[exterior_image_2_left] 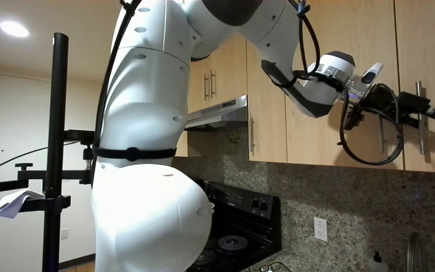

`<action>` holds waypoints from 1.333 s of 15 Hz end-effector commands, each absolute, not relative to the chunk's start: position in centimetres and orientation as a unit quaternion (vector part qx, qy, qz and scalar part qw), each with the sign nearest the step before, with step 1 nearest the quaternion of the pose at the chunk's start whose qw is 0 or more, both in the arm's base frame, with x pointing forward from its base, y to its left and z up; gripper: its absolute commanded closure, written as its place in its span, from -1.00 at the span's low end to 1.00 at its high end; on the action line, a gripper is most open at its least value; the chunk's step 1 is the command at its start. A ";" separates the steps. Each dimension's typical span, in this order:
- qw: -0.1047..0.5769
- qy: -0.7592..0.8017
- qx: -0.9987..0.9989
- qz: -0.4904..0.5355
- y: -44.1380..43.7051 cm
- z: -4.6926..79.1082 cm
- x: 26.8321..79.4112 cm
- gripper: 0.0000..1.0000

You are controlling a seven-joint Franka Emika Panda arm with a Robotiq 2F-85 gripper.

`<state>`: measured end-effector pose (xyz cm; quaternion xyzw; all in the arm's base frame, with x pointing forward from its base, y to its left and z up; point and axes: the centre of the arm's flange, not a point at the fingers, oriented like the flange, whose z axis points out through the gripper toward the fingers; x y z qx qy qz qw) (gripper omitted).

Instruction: Open the right upper cabinet door

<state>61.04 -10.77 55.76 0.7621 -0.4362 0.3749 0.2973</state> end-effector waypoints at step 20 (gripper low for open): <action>0.308 -0.524 0.710 0.357 -15.2 54.6 56.8 -1.00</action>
